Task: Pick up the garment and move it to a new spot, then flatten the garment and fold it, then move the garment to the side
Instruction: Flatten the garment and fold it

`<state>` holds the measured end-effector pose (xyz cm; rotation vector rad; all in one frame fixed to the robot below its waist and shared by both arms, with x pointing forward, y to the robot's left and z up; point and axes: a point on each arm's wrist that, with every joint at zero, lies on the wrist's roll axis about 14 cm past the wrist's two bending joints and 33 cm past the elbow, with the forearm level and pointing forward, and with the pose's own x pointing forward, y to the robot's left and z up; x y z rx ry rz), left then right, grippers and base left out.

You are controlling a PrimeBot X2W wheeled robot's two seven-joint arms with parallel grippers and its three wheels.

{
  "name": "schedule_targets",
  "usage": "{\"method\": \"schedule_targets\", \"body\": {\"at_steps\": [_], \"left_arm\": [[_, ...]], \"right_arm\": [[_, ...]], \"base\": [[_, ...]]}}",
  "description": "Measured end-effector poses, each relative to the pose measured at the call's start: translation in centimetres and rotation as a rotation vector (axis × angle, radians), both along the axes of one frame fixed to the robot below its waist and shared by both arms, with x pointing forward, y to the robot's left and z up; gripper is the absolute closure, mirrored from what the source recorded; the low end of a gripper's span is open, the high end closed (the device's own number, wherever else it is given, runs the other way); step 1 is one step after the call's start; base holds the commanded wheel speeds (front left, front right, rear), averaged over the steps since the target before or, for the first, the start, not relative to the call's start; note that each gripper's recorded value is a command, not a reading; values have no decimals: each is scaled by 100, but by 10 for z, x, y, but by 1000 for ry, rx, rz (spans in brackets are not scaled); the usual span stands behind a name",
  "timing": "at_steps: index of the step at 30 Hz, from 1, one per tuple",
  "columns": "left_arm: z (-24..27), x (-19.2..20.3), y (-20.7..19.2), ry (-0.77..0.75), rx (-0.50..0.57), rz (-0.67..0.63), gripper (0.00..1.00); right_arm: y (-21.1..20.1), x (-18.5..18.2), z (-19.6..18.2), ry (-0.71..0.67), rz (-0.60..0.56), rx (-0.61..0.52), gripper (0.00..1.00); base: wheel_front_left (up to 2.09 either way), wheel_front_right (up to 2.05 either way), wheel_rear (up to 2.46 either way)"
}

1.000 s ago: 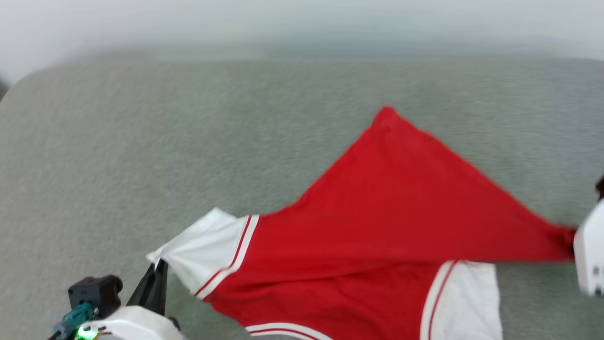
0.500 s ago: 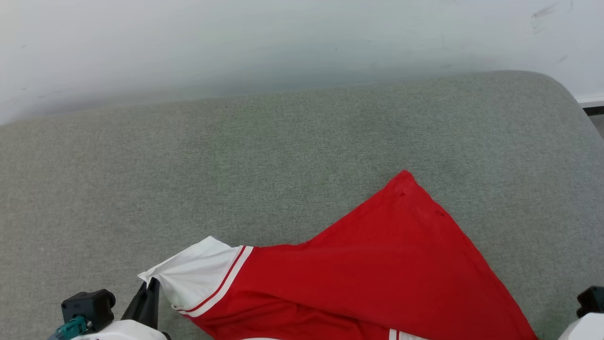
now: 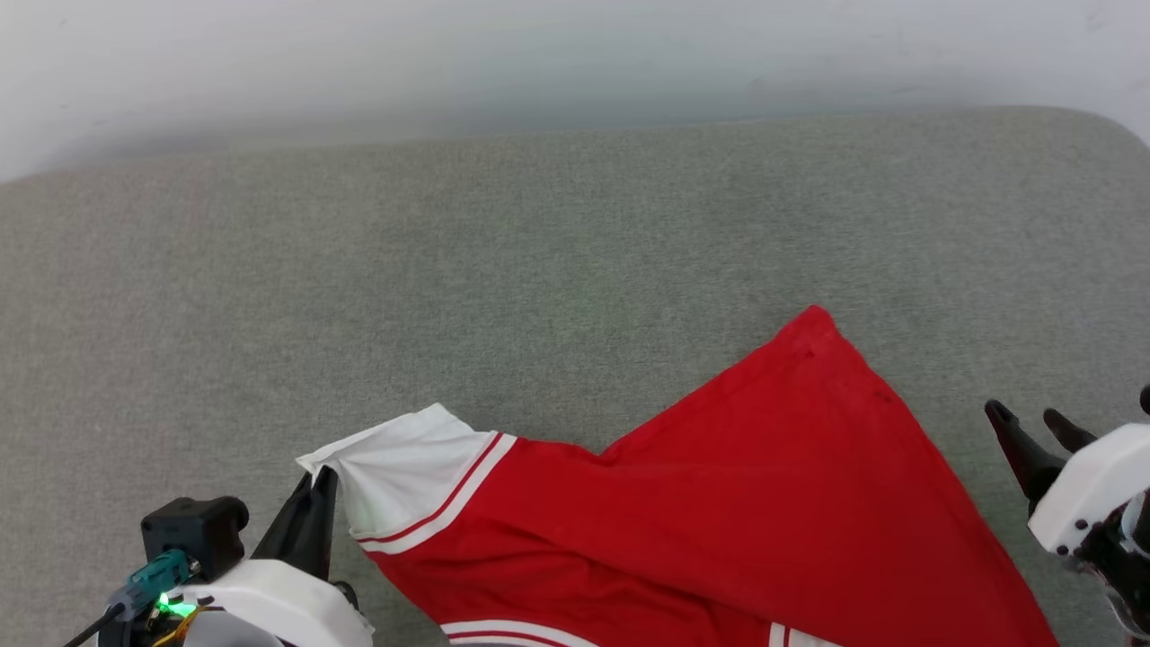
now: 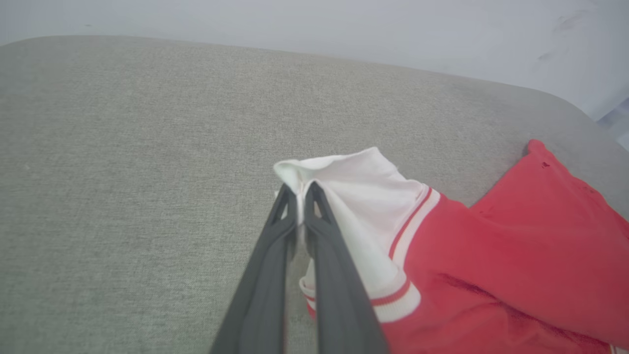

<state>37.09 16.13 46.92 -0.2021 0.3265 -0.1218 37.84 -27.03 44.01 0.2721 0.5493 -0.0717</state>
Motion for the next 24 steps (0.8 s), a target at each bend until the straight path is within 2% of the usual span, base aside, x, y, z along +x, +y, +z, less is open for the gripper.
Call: {"method": "schedule_targets", "body": {"at_steps": [5,11,17,21,23,24], "left_arm": [[1,11,-1,-15,4,-6,100],[-2,20,-1,-19,-3,-4,100],[-13,24,9,-1,0,31,100],[-21,23,15,17,5,47,100],[-22,23,17,21,7,53,100],[-23,22,17,23,7,55,100]], "right_arm": [[27,45,-12,50,94,25,0],[55,83,-36,231,240,-1,0],[89,102,-65,398,361,-5,0],[96,104,-80,509,398,-6,0],[98,103,-84,548,408,3,100],[99,103,-84,556,412,4,100]], "base": [[0,0,0],[0,0,0],[0,0,0],[0,0,0],[0,0,0],[0,0,0]]}}
